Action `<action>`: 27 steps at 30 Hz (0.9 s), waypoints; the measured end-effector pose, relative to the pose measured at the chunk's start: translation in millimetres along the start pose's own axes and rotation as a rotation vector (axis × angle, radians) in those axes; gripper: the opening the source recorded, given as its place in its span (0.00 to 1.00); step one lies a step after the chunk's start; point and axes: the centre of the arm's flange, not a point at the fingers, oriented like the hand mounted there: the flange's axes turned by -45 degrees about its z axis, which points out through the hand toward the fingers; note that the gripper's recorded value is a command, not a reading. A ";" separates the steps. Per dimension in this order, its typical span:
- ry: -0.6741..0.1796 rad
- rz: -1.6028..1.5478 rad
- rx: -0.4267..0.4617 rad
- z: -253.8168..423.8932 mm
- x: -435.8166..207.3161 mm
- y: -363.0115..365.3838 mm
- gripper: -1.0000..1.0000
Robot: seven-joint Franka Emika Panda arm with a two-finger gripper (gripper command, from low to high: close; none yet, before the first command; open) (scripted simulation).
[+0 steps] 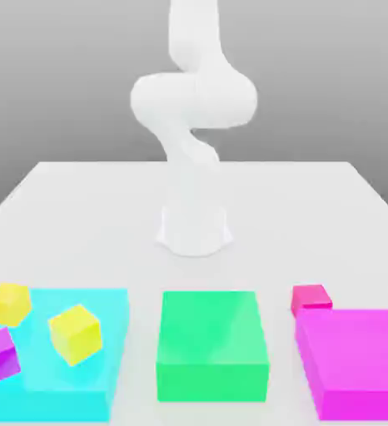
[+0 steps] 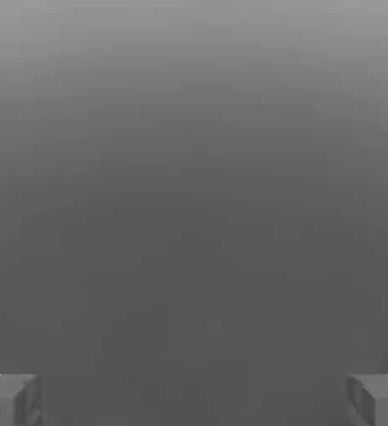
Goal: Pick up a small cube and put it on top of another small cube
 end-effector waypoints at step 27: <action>-0.666 -0.052 0.064 285.6 -315.0 -171.9 0.50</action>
